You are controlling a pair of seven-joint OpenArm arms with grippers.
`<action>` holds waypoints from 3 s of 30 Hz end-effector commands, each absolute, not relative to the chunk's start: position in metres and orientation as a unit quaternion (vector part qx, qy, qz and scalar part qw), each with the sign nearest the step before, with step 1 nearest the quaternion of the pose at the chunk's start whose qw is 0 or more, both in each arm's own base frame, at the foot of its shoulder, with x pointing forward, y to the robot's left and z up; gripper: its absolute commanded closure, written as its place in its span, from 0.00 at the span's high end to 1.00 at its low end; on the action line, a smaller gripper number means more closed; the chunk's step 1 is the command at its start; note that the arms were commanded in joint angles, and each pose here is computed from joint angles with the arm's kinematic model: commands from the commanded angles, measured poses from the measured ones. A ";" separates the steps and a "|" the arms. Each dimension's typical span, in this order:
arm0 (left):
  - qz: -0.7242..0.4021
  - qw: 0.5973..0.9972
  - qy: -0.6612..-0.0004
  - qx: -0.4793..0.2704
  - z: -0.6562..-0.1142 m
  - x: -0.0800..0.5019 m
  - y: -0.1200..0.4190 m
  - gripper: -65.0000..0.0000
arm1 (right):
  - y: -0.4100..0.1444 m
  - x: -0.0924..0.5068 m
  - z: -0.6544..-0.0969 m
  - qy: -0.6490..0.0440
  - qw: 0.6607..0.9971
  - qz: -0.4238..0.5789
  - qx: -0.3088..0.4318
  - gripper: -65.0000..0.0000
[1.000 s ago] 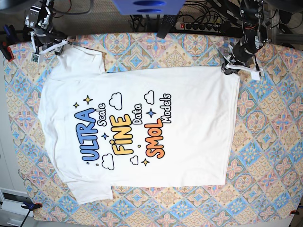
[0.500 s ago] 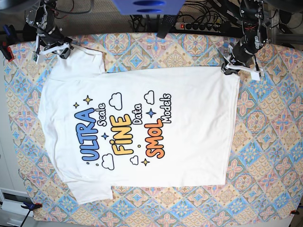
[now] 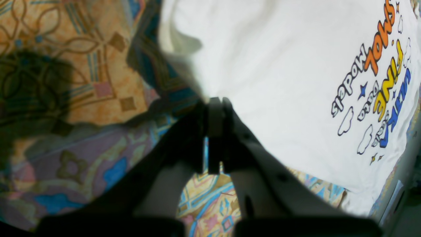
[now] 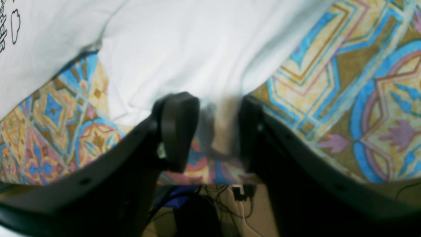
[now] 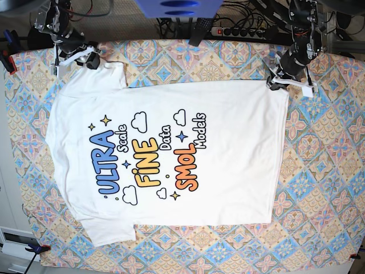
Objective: Fold the T-shirt properly
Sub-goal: 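Grasp the shoulder corners with both grippers and lift slightly, then pull both grippers apart along the collar edge to straighten the shirt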
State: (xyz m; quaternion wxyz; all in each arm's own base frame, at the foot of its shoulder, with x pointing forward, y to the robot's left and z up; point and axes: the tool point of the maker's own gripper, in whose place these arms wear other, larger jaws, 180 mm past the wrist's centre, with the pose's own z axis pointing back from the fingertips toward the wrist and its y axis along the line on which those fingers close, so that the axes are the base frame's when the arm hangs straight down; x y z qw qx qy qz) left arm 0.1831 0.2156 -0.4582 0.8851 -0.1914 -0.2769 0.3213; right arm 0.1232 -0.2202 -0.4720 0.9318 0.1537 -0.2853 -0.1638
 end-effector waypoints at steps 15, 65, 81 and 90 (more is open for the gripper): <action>0.319 0.892 -0.263 -0.181 -0.461 0.162 0.220 0.00 | -0.250 0.105 -0.459 -0.296 0.932 -0.161 0.132 0.00; 0.284 0.858 -0.375 -0.205 -0.407 0.249 0.235 0.00 | -0.259 0.223 -0.349 -0.445 0.887 -0.075 0.102 0.00; 0.317 0.841 -0.382 -0.217 -0.415 0.294 0.247 0.23 | -0.240 0.276 -0.383 -0.421 0.885 -0.103 0.168 0.24; 0.297 0.855 -0.368 -0.212 -0.400 0.262 0.249 0.47 | -0.236 0.261 -0.348 -0.448 0.881 -0.056 0.141 0.43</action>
